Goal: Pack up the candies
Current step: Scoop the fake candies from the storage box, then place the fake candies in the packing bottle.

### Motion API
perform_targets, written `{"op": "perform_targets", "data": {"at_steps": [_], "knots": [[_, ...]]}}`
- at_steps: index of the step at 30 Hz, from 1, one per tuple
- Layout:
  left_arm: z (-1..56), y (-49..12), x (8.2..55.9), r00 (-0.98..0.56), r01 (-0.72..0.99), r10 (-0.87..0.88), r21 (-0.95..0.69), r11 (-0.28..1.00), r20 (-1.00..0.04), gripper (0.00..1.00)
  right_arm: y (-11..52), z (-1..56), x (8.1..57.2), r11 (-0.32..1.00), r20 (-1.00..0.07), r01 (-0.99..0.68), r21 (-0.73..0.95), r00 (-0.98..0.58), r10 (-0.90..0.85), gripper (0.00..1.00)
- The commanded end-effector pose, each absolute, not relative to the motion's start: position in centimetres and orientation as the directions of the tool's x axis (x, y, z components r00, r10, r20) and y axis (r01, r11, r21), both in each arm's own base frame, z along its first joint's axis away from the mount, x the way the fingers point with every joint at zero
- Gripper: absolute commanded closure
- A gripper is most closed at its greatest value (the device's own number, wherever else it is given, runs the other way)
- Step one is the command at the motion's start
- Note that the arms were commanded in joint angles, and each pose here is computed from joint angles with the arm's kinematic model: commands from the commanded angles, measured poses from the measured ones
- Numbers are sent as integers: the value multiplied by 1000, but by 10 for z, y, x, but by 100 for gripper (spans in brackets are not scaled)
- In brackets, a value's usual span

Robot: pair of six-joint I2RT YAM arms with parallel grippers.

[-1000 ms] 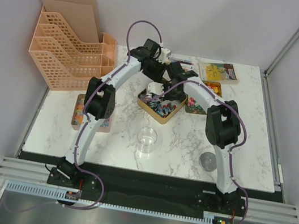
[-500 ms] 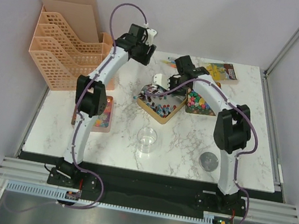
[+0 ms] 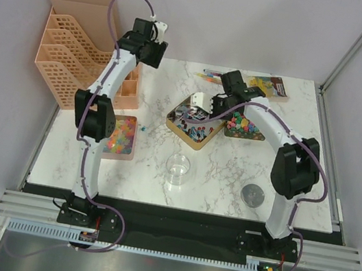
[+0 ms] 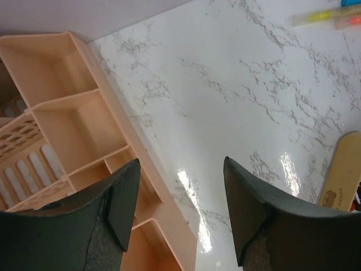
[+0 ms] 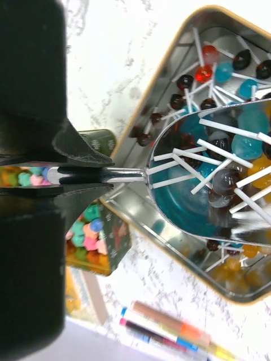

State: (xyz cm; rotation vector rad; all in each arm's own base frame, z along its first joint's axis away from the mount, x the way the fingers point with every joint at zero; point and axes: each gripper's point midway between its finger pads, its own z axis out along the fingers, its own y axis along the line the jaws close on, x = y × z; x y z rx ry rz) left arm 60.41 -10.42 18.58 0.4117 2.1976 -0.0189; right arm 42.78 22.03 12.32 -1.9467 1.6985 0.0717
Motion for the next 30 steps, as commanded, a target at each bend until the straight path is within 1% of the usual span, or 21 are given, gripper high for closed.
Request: {"op": "perform_targets", "data": {"at_steps": [1,2,3,7,14,18,20,24,30], "knots": [[202,-105,592,-537,323,333,175,930,-775,33,212,176,419,-129,-350,-869,-478,323,-879,100],[205,-100,589,-543,299,331,190,935,-772,34,206,180,409,-148,-335,-869,-472,332,-882,100],[199,-99,586,-557,299,330,187,936,-762,34,203,182,405,-181,-314,-863,-472,357,-880,100],[202,-95,583,-558,293,342,207,934,-756,33,188,190,377,-247,-273,-859,-448,395,-877,100],[213,-89,584,-543,273,356,241,931,-761,33,168,179,328,-402,-143,-837,-371,479,-866,100],[221,-89,582,-534,267,348,237,934,-771,33,167,182,316,-439,-98,-822,-361,502,-859,100],[223,-89,581,-533,265,345,235,935,-772,33,173,183,310,-451,-95,-818,-356,512,-854,100],[218,-88,575,-551,258,332,222,940,-766,33,179,185,303,-483,-61,-800,-355,535,-842,100],[223,-83,570,-555,241,330,232,942,-763,32,181,186,295,-538,39,-773,-336,559,-828,99]]}}
